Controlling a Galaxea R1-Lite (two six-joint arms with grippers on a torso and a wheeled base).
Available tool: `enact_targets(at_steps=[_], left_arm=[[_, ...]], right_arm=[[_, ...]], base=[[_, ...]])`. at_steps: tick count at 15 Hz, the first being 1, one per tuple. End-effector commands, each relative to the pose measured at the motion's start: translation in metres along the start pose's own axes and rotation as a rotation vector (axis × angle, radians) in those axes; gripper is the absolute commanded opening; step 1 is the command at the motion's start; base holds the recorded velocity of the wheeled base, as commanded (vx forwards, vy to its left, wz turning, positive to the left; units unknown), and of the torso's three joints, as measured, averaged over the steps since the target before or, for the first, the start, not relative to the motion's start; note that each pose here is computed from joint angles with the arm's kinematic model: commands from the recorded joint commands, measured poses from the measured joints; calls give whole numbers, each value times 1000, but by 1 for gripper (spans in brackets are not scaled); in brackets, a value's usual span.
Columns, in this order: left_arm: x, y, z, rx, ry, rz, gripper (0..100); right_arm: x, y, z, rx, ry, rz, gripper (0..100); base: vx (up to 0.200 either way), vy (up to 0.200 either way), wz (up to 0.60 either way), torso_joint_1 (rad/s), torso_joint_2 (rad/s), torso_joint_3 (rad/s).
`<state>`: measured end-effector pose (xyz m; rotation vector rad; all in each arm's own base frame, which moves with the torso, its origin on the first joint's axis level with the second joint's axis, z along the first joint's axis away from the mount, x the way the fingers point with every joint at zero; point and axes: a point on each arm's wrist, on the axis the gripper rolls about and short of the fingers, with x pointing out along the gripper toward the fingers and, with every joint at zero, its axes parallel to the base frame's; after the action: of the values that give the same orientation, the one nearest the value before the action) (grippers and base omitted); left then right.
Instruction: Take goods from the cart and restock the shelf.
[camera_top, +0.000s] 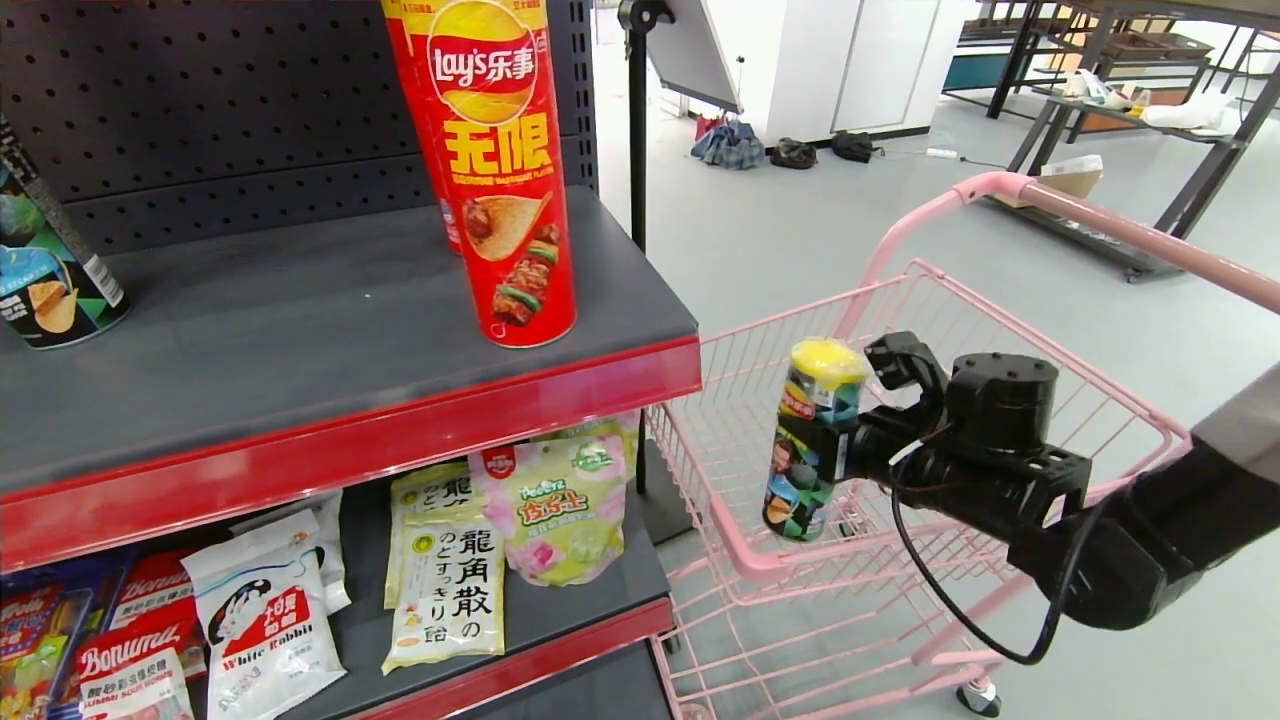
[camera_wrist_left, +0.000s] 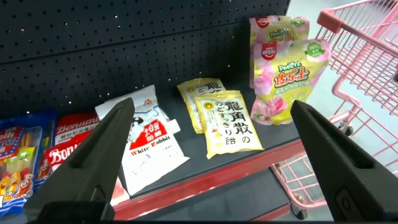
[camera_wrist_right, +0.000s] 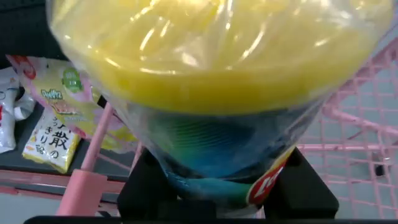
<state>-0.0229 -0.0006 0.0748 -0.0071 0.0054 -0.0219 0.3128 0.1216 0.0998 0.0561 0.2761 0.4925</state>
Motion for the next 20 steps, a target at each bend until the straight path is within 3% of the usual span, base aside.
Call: enact_targets(at_steps=[1, 3, 4, 6, 8, 12, 15, 20], left_arm=[[0, 0, 0, -1, 1, 0, 100], [0, 0, 0, -1, 1, -1, 100], [0, 0, 0, -1, 1, -1, 100], [0, 0, 0, 1, 1, -1, 100], [0, 0, 0, -1, 1, -1, 100], [0, 0, 0, 1, 1, -1, 100], [0, 0, 0, 1, 1, -1, 100], [0, 0, 0, 1, 1, -1, 100]], right_arm=[[-41, -4, 86, -55, -170, -41, 0], [-71, -1, 125, -64, -212, -60, 0], [-110, 4, 149, -82, -237, -97, 0], [-167, 14, 152, -113, -245, -250, 0], [-220, 23, 132, -117, -233, -233, 0], [-301, 37, 62, -101, -173, -286, 0], [-319, 39, 32, -92, -161, -335, 0], [-323, 40, 15, -109, -156, -343, 0]], base=[[0, 0, 0, 0, 0, 0], [0, 0, 0, 0, 0, 0], [0, 0, 0, 0, 0, 0], [0, 0, 0, 0, 0, 0], [0, 0, 0, 0, 0, 0], [0, 0, 0, 0, 0, 0], [0, 0, 0, 0, 0, 0], [0, 0, 0, 0, 0, 0]])
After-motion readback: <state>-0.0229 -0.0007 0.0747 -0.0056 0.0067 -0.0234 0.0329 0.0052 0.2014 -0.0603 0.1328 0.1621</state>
